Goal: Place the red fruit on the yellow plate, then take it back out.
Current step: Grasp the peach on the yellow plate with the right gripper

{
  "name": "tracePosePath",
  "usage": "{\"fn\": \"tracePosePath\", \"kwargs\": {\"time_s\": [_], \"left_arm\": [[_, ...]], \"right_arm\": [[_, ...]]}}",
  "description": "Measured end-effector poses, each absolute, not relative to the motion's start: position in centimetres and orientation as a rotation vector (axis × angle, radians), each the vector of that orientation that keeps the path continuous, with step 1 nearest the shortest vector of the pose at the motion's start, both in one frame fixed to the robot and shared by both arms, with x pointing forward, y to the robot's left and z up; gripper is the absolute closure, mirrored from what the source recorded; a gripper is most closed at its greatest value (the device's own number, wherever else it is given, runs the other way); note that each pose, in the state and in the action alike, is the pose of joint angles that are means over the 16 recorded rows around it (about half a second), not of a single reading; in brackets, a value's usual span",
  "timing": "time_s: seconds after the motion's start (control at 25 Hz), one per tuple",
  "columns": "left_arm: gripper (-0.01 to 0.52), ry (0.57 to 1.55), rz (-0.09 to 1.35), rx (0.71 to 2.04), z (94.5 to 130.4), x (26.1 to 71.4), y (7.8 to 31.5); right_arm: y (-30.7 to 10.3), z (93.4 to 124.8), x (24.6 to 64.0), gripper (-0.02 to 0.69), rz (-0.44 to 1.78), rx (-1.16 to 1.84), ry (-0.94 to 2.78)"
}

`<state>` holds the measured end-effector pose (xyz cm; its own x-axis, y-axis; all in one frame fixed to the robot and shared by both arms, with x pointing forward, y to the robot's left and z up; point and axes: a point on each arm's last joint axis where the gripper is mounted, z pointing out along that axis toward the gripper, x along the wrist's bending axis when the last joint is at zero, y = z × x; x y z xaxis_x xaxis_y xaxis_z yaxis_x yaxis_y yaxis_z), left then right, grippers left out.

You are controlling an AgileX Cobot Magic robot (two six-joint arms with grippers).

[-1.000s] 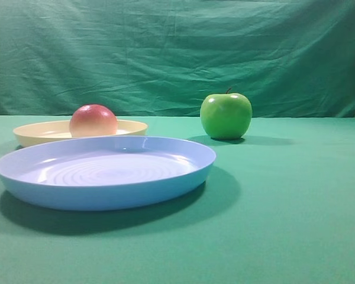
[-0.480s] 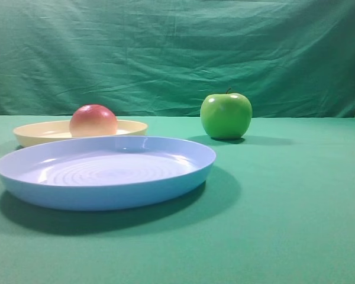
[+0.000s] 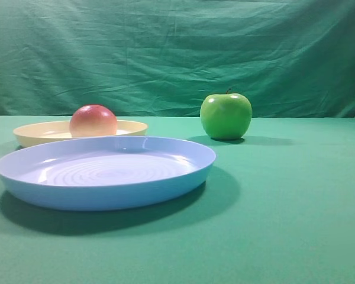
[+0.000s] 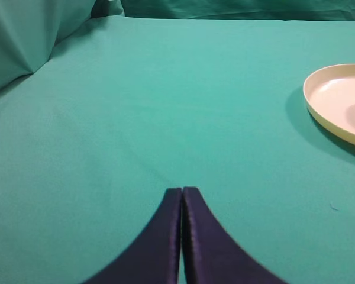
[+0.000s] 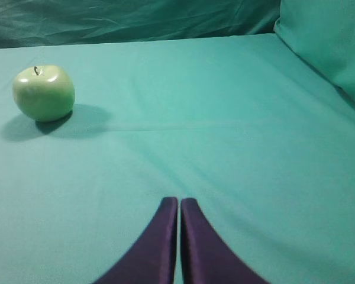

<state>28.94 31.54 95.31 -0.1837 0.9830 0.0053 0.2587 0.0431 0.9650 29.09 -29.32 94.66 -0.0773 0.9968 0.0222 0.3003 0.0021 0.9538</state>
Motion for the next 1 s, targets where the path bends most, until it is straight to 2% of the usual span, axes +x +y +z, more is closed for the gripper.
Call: {"fn": "tracePosePath", "kwargs": {"time_s": [0.24,0.44,1.0], "left_arm": [[0.514,1.553,1.193,1.295,95.3,28.9,31.5],[0.514,1.553,1.193,1.295,95.3,28.9,31.5],[0.514,1.553,1.193,1.295,95.3,28.9,31.5]], "right_arm": [[-29.3,94.9,29.1,0.665,1.119,1.377,1.481],[-29.3,96.3,29.2,0.665,1.138,1.351,1.454],[-28.9,105.4,31.0,0.665,1.186,1.318,1.468]]}}
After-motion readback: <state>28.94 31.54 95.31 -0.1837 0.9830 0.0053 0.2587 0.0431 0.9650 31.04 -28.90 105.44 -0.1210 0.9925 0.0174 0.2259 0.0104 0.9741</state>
